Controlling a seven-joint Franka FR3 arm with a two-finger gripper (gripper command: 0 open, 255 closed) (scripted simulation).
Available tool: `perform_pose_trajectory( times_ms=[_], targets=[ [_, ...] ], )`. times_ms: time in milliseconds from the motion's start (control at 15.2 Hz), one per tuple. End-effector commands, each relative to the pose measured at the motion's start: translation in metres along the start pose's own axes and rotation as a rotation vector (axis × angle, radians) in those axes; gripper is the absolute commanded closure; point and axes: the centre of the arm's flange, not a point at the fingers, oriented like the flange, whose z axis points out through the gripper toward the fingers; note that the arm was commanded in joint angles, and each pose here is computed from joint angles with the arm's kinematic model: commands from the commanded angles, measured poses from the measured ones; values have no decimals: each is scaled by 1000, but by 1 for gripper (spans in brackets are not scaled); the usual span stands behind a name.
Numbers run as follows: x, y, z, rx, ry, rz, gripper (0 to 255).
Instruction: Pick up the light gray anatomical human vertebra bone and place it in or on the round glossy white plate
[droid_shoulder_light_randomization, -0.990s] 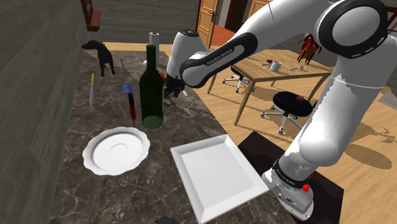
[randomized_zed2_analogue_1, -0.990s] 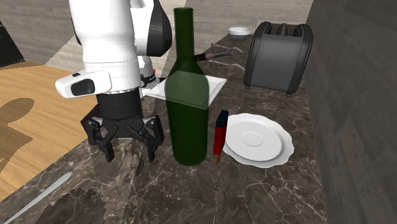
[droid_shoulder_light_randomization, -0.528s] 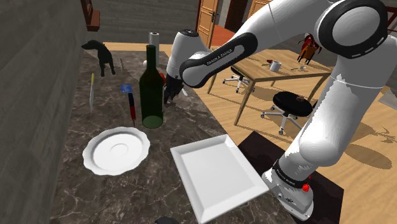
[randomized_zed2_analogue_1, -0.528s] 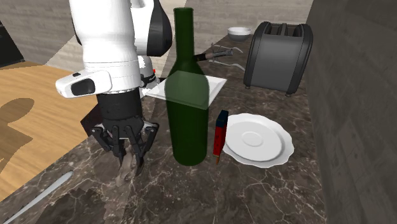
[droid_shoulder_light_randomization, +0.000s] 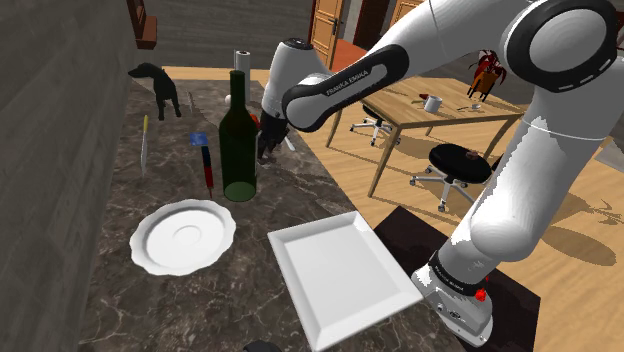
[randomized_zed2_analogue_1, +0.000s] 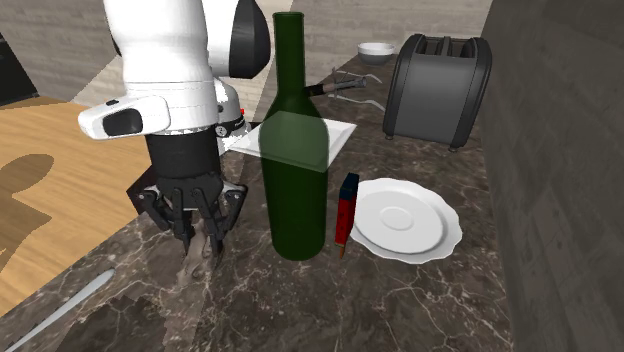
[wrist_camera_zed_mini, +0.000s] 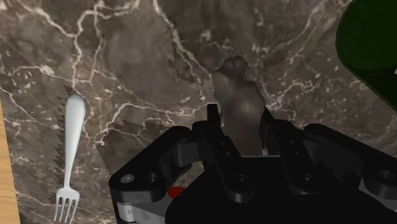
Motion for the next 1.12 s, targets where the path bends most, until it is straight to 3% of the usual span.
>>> perform_pose_trajectory(
  times_ms=[0, 792, 1056],
  targets=[
    [2, 0, -10, 0, 0, 0, 255],
    [17, -1, -68, 0, 0, 0, 255],
    [0, -51, -71, 0, 0, 0, 255]
  ],
)
